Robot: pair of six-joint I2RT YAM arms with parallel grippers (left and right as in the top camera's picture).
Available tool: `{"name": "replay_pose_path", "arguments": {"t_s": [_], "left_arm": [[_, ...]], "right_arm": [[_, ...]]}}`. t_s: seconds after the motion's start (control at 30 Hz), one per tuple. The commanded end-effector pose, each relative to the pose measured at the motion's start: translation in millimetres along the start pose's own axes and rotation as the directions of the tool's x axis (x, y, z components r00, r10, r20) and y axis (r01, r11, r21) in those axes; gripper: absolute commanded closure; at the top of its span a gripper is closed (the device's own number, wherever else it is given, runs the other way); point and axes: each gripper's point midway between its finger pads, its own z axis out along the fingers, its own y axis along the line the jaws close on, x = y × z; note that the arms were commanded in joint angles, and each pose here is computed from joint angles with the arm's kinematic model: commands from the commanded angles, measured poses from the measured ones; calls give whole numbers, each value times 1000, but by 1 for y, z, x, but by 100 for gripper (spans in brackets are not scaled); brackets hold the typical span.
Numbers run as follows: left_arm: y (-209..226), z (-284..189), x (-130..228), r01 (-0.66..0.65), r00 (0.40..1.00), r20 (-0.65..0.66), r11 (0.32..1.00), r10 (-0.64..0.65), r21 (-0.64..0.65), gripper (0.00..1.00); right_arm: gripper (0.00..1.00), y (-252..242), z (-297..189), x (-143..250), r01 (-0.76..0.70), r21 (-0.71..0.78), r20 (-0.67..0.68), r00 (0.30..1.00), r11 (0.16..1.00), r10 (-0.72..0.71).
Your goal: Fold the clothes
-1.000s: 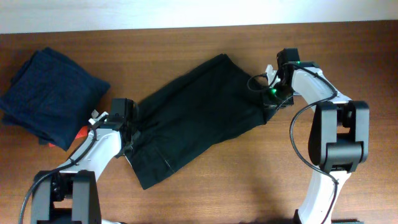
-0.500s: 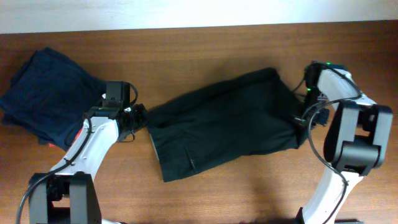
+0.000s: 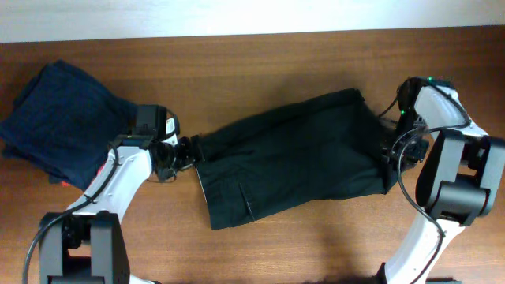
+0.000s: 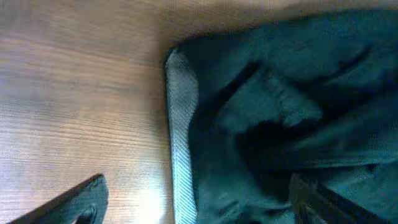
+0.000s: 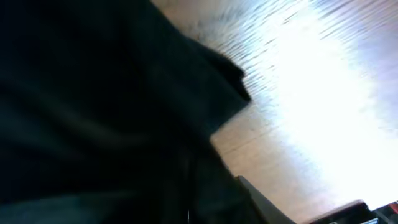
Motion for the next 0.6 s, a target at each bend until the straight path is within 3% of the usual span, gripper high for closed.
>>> {"name": "replay_pose_path", "arguments": {"t_s": [0.0, 0.07, 0.27, 0.37, 0.47, 0.57], "left_arm": [[-11, 0, -11, -64, 998, 33, 996, 62, 56, 23], [-14, 0, -12, -75, 997, 41, 995, 72, 62, 30], [-17, 19, 1, -96, 995, -16, 994, 97, 51, 36], [-20, 28, 6, -107, 993, -36, 993, 109, 51, 57], [-25, 29, -1, -123, 992, -5, 990, 124, 64, 100], [-37, 17, -26, -103, 993, 71, 989, 96, 110, 100]], "right_arm": [[61, -3, -48, -17, -28, -42, 124, 992, 999, 33], [61, -3, -58, -20, -29, -50, 142, 989, 998, 36], [61, -3, -68, -23, -29, -57, 161, 986, 998, 38], [61, -3, -68, -23, -28, -57, 160, 986, 998, 37], [61, -3, -68, -23, -28, -57, 160, 986, 998, 37], [61, -3, -68, -23, -29, -57, 160, 986, 998, 38]]}}
